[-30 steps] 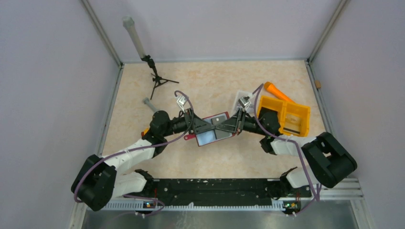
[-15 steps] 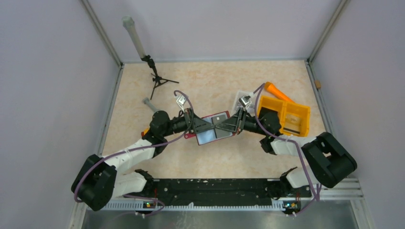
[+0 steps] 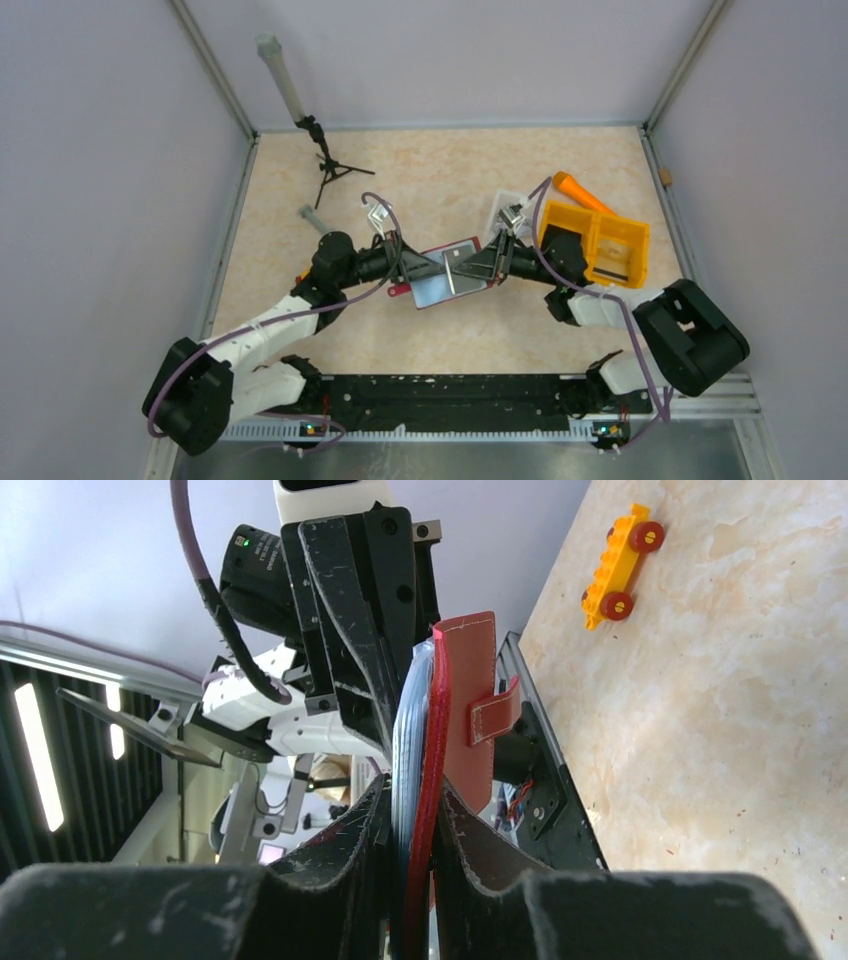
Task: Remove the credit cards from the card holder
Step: Remove the credit card from the card holder.
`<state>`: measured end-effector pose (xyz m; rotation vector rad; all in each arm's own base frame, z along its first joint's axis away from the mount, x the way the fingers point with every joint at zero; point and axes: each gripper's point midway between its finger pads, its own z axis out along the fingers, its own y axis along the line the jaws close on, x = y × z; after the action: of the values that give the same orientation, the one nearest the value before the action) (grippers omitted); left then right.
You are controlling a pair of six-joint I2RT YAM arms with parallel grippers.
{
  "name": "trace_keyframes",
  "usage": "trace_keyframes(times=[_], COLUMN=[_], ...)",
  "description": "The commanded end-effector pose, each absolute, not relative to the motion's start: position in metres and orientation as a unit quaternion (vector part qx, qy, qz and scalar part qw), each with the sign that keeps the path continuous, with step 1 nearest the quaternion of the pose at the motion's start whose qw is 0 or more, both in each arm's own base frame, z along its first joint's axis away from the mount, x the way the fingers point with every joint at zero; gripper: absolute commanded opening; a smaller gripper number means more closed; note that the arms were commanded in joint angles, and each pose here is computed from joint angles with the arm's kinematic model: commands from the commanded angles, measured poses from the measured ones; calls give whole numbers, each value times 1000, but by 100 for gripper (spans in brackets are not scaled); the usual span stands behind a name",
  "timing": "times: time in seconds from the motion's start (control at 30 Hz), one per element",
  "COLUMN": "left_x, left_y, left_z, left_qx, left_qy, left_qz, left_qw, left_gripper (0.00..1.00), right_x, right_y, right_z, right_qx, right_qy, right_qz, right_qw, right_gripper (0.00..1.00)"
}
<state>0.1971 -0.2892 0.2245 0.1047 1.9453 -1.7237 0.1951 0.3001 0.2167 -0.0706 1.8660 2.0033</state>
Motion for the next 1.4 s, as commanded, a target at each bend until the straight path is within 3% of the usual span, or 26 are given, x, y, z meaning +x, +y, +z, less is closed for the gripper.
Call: trace_keyframes(times=[0.0,0.2,0.43,0.8,0.93,1.37], left_x=[203,201,194,198,199,212], left_y=[-279,-276,-291,-304,-307,-302], left_z=[230,228,243,238,238,228], left_qx=[49,46,61,56,51,10], left_qy=[722,721,690,700,695,704], left_qz=[-624,-628,-669,-662,-667,-650], left_qw=[295,288,269,261,262,286], left_gripper=[0,0,28,42,42,14], right_x=[188,188,191,192,191,187], right_y=[293,290,291,294,296,299], right_z=[242,240,241,239,242,243], right_qx=[-64,-61,-59,-59,-62,-67], right_qy=[635,637,637,641,638,637], right_qz=[733,731,731,727,729,731], right_qw=[236,237,238,239,239,237], right_gripper=[18,18,20,19,19,22])
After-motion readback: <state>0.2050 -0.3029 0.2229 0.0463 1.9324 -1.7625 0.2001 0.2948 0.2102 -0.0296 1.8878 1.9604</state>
